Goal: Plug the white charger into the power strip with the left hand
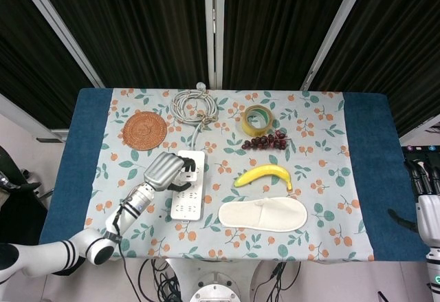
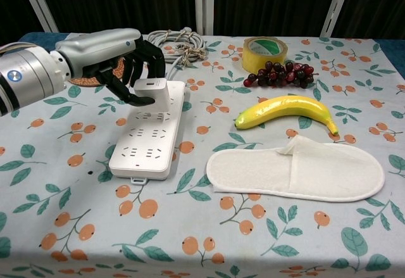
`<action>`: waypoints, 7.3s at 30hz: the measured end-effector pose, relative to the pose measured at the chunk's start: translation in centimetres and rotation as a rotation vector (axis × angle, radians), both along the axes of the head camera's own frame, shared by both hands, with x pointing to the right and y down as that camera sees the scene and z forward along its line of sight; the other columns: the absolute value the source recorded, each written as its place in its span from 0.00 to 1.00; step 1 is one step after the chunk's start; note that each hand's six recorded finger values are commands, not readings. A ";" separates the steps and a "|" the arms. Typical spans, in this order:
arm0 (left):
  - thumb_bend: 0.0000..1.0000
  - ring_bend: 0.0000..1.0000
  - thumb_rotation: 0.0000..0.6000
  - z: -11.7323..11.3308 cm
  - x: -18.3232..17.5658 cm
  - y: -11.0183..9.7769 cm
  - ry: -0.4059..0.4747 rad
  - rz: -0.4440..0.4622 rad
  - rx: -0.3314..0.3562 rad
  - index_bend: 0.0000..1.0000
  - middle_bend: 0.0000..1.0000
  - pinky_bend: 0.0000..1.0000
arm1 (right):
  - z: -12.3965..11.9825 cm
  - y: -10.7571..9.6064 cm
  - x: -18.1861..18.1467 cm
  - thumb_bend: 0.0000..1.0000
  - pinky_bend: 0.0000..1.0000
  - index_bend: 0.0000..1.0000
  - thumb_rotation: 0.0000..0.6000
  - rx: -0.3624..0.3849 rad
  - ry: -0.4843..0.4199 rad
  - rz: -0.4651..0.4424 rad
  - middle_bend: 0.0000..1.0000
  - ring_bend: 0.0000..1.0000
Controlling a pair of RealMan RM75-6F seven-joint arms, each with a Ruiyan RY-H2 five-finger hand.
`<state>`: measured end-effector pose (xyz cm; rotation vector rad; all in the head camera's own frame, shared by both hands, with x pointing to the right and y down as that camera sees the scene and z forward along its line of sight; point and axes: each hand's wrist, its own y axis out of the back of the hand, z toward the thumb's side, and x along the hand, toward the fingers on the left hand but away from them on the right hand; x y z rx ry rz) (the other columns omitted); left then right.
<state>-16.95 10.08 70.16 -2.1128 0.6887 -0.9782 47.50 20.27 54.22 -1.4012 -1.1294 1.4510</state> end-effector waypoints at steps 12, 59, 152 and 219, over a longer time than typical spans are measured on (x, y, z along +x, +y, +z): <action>0.51 0.57 1.00 0.2 -0.2 0.1 0.002 0.004 -0.006 0.68 0.75 0.56 | 0.0 0.0 -0.2 0.02 0.00 0.00 1.00 0.001 0.004 0.001 0.09 0.00; 0.51 0.57 1.00 1.7 -1.4 0.3 0.014 -0.018 -0.049 0.68 0.75 0.56 | -0.3 0.4 -0.3 0.02 0.00 0.00 1.00 0.007 0.009 0.009 0.09 0.00; 0.45 0.58 1.00 -4.2 0.7 -0.3 0.508 -0.290 -0.244 0.59 0.63 0.69 | -0.8 1.3 1.0 0.03 0.00 0.00 1.00 0.035 -0.017 0.028 0.13 0.00; 0.50 0.69 1.00 2.0 2.8 2.8 0.993 -0.671 -0.912 0.73 0.75 0.76 | -0.5 1.0 0.9 0.03 0.00 0.00 1.00 0.023 -0.005 0.038 0.13 0.00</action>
